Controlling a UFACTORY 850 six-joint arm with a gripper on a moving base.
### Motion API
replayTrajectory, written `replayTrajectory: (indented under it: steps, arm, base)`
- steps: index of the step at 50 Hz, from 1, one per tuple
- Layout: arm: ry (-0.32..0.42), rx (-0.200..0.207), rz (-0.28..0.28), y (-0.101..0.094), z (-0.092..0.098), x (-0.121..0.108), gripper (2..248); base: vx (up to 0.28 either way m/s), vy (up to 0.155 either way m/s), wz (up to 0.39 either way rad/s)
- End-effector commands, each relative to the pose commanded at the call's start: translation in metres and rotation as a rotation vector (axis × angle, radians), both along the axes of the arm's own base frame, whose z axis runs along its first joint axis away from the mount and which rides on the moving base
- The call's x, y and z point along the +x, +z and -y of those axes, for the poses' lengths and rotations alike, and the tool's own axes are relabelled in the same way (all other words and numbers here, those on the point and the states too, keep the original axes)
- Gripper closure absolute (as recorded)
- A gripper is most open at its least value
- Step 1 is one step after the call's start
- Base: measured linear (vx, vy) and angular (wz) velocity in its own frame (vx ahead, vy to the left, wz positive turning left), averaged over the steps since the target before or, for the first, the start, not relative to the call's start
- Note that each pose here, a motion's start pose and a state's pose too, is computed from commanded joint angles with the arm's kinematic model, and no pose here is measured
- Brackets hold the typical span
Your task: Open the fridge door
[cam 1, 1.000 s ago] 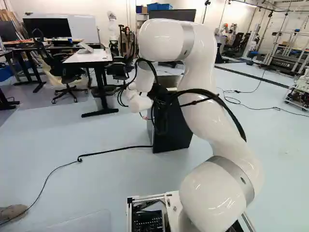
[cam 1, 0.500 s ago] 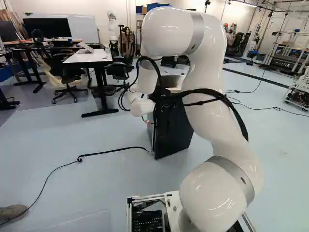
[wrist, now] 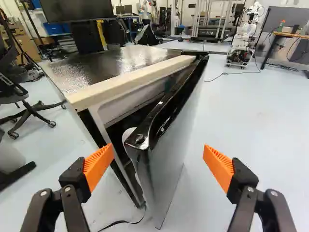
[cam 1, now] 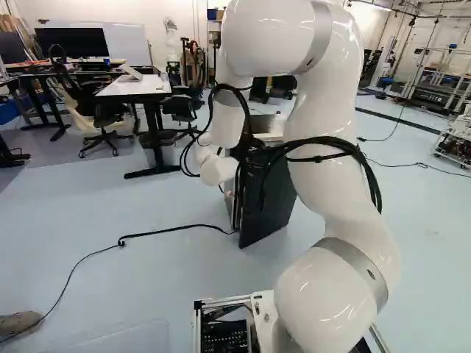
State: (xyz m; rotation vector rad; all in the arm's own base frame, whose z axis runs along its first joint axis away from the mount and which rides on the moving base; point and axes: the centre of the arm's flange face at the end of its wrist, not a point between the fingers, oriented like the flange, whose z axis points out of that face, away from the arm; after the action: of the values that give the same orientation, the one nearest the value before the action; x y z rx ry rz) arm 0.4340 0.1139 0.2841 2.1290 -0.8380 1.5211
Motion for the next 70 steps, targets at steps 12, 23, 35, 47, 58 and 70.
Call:
replayTrajectory:
  steps: [12, 23, 35, 47, 58, 70]
  arm:
    - [-0.032, -0.024, 0.005, 0.003, 0.013, -0.014, 3]
    - [-0.069, -0.043, 0.008, 0.006, 0.027, -0.024, 3]
    - [-0.119, -0.053, -0.003, 0.007, 0.045, -0.038, 3]
    - [-0.189, -0.054, -0.019, 0.007, 0.064, -0.053, 3]
    - [-0.263, -0.054, -0.034, 0.007, 0.081, -0.067, 3]
    - [-0.358, -0.052, -0.049, 0.007, 0.100, -0.082, 3]
  base:
    - [0.000, 0.000, 0.000]
    - [0.000, 0.000, 0.000]
    - [0.000, 0.000, 0.000]
    - [0.000, 0.000, 0.000]
    - [0.000, 0.000, 0.000]
    - [0.000, 0.000, 0.000]
